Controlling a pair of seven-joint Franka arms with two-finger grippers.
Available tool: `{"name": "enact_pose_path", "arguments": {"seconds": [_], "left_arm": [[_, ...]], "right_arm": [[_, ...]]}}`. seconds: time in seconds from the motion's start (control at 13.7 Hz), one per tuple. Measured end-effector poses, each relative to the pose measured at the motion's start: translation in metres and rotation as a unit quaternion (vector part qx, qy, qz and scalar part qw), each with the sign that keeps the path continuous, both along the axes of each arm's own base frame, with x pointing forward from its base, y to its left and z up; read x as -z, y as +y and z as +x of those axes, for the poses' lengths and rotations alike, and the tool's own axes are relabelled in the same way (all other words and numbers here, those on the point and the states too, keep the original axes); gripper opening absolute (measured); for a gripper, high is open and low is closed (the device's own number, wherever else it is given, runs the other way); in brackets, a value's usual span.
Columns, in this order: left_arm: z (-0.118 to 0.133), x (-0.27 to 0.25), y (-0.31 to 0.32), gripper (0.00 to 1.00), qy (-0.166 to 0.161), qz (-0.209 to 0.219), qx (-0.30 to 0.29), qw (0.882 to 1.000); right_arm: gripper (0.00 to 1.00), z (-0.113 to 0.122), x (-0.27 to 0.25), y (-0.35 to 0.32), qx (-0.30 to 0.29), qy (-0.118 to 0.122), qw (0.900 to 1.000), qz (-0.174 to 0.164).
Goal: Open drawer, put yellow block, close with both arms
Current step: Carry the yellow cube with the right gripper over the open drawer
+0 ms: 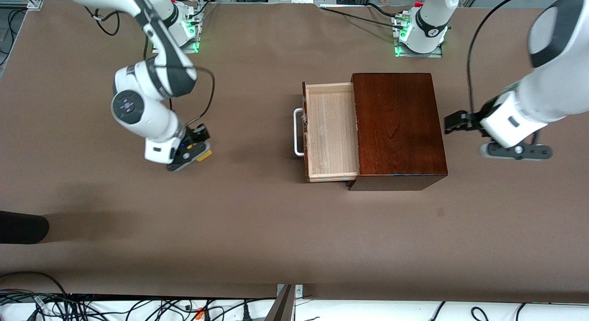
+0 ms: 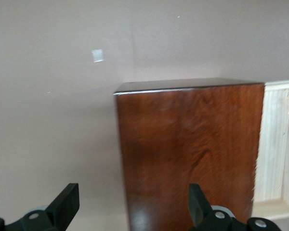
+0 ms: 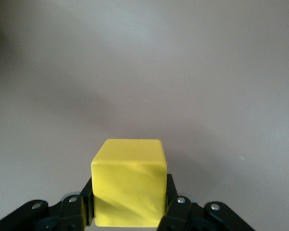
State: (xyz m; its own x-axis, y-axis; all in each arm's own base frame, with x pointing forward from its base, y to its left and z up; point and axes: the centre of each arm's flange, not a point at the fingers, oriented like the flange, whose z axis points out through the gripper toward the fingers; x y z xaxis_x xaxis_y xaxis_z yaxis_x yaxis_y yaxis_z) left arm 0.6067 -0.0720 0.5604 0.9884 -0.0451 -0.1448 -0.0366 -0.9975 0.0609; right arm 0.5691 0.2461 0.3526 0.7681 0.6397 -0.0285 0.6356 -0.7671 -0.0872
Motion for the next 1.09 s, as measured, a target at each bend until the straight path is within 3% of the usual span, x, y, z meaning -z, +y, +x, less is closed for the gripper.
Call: {"name": "enact_pose_path", "arguments": {"seconds": [0.22,0.36,0.58,1.09], "left_arm": [[-0.026,-0.020,0.039,1.00,-0.005,0.011,-0.002,1.000],[-0.038,-0.026,0.045,1.00,-0.008,0.013,-0.005,1.000],[-0.043,-0.032,0.044,1.00,-0.014,0.013,-0.004,1.000],[-0.046,-0.039,0.030,1.00,-0.021,0.010,0.009,1.000]], "right_arm": [[0.56,-0.024,-0.087,0.098,-0.108,-0.029,0.994,-0.011],[0.56,-0.057,-0.112,0.165,-0.173,-0.046,0.984,-0.006],[0.56,-0.115,-0.112,0.252,-0.252,-0.053,0.966,0.004],[0.56,-0.196,-0.098,0.361,-0.368,-0.093,0.925,-0.017]]}}
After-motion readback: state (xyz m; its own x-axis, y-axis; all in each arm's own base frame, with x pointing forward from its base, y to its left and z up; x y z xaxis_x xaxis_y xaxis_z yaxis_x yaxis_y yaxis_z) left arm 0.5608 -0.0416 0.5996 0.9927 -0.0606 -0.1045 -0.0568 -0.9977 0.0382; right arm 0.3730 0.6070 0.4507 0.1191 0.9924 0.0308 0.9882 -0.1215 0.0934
